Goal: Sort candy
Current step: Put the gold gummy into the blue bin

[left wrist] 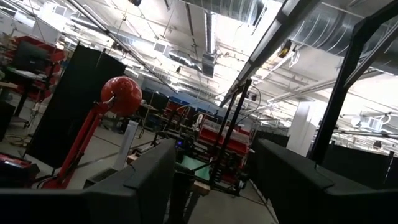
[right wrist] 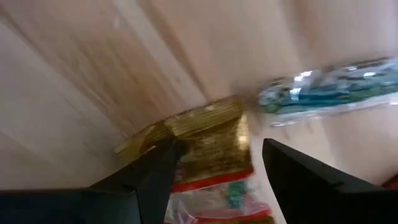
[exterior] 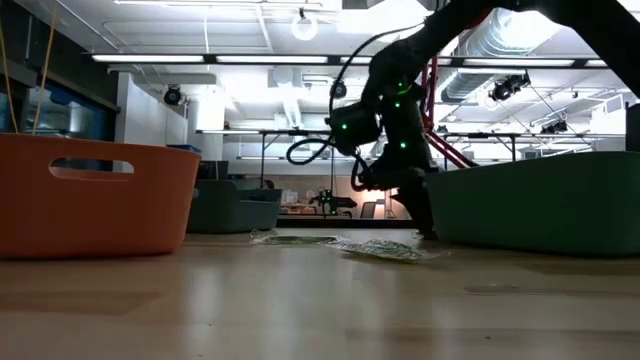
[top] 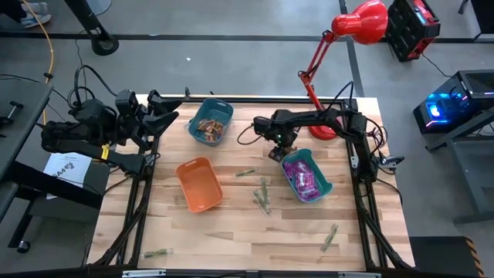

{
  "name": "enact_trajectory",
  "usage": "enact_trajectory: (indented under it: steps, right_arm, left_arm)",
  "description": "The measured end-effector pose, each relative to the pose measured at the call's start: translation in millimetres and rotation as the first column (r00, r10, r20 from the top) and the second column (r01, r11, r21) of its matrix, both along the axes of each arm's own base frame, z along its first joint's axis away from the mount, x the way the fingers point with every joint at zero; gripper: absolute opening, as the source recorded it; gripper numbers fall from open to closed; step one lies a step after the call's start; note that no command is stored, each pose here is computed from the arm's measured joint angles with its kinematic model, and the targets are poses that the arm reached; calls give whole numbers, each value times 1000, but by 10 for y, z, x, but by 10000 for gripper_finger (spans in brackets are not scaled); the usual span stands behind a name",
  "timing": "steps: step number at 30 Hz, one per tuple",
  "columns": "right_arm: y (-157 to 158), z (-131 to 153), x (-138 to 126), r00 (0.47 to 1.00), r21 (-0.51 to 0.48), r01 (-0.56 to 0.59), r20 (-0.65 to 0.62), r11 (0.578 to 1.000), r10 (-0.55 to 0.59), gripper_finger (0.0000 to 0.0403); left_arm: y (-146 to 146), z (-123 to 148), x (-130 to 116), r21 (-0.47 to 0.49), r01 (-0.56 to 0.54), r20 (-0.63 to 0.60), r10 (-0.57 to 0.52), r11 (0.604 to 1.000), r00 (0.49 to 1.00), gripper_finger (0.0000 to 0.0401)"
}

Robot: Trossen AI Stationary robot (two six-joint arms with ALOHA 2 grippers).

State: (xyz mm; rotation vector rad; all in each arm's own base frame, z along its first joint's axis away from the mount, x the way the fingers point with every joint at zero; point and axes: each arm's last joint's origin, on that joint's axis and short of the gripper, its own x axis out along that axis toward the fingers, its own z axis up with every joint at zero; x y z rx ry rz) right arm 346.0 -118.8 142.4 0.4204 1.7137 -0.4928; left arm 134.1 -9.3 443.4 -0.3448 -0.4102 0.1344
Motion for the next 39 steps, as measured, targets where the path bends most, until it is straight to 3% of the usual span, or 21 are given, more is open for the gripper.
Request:
enact_trajectory:
  steps: [6,8,10,12,13,16,19,22,24,27,30,39]
  right_arm:
    - [114,-101,-13,1000,-31,-29,12,999,29,215]
    - [149,-78,28,999,-62,-49,17,997,50,170]
    - [165,-17,125,995,-87,-75,51,993,80,100]
    - [151,105,269,986,-122,-103,118,987,118,33]
    - [137,208,337,980,-137,-109,150,984,130,20]
    - [77,623,574,943,-212,-91,296,973,153,30]
    - [14,1052,809,849,-290,-47,493,956,191,28]
    - [-61,1453,1022,664,-343,48,713,938,227,15]
    - [-104,1639,1129,513,-352,95,819,931,257,11]
    - [-172,1757,1214,343,-287,179,915,941,214,17]
    - [-240,1774,1234,252,-213,231,956,949,153,47]
    - [-320,1772,1229,208,-155,299,974,941,94,208]
  left_arm:
    - [0,0,0,0,1,0,-1,1000,1000,216]
    - [0,1,-1,0,1,1,-1,1000,1000,216]
    - [0,0,0,0,1,0,-1,1000,1000,216]
    - [0,1,0,-1,1,1,-1,1000,1000,216]
    - [0,1,0,-1,1,1,-1,1000,1000,216]
    - [0,2,-1,5,-2,1,2,1000,1000,216]
    - [1,1,0,6,-6,-1,6,1000,1000,216]
    - [7,-1,-1,8,-28,-4,28,1000,1000,216]
    - [8,-1,-1,11,-35,-6,35,999,999,216]
    - [8,-1,-1,11,-35,-6,35,999,999,216]
    - [8,-1,-1,12,-35,-6,35,999,999,216]
    - [6,-10,16,12,-37,-14,38,999,999,216]
